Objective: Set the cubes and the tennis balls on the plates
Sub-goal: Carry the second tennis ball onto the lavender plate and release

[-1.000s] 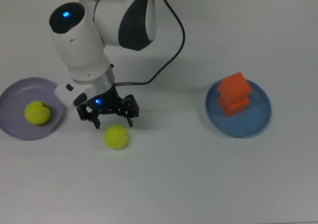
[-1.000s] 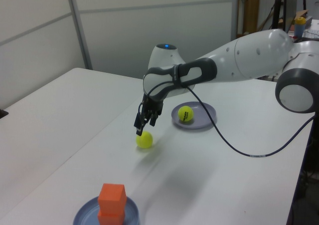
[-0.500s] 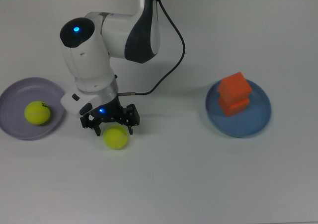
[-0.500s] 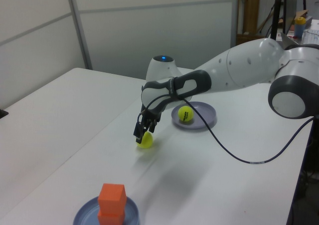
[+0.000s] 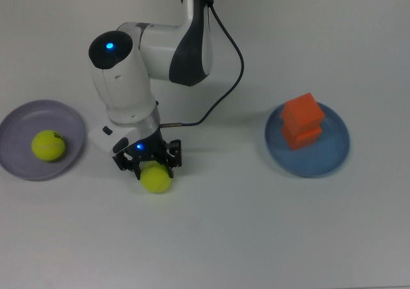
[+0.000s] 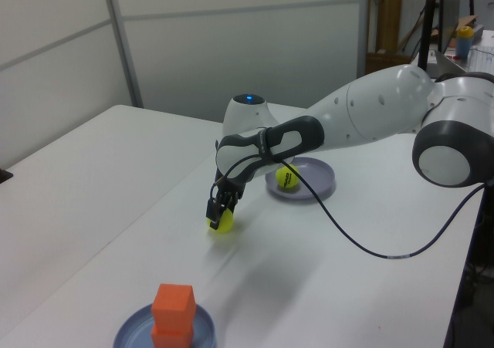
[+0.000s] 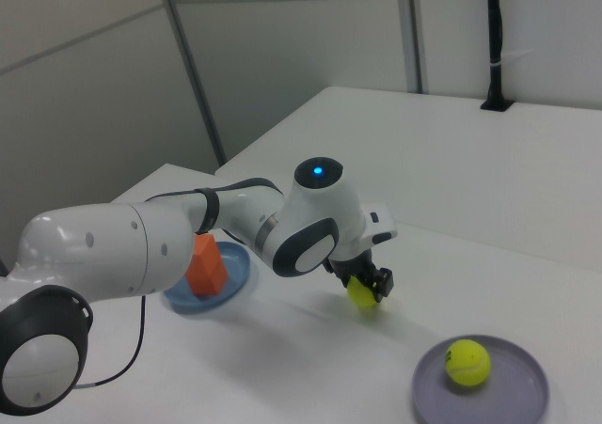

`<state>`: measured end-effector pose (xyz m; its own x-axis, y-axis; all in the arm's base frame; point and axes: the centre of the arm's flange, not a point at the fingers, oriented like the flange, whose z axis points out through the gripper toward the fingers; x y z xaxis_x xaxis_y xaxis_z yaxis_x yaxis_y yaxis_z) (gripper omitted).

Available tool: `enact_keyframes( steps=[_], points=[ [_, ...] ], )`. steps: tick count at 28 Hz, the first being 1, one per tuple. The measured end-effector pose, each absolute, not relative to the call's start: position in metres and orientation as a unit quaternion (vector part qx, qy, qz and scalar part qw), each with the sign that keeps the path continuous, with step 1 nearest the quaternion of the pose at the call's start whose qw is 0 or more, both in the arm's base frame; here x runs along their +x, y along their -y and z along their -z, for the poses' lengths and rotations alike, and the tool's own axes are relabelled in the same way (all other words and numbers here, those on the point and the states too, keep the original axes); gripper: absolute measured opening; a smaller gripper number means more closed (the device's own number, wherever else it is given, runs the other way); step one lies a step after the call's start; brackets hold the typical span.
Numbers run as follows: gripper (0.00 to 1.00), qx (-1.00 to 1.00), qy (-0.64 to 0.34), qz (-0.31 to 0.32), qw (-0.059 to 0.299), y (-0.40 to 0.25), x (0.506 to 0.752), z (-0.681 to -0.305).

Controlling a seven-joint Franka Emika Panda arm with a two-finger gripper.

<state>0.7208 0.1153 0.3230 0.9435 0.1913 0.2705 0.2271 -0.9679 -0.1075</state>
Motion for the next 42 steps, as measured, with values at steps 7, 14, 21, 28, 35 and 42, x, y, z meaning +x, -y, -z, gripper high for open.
enact_keyframes(
  steps=[7,14,21,28,35,42],
  points=[
    [0.7,-0.983,0.106,0.134,0.068,-0.114,0.722,-0.326],
    [0.7,-0.984,0.089,0.141,0.065,-0.081,0.721,-0.376],
    [0.7,-0.995,0.054,0.07,0.046,0.004,0.696,-0.422],
    [0.7,-0.999,0.027,0.021,0.02,0.073,0.677,-0.398],
    [0.7,-1.0,0.011,0.001,0.011,0.119,0.668,-0.376],
    [0.71,-1.0,0.011,-0.009,0.004,0.134,0.667,-0.363]
  ],
)
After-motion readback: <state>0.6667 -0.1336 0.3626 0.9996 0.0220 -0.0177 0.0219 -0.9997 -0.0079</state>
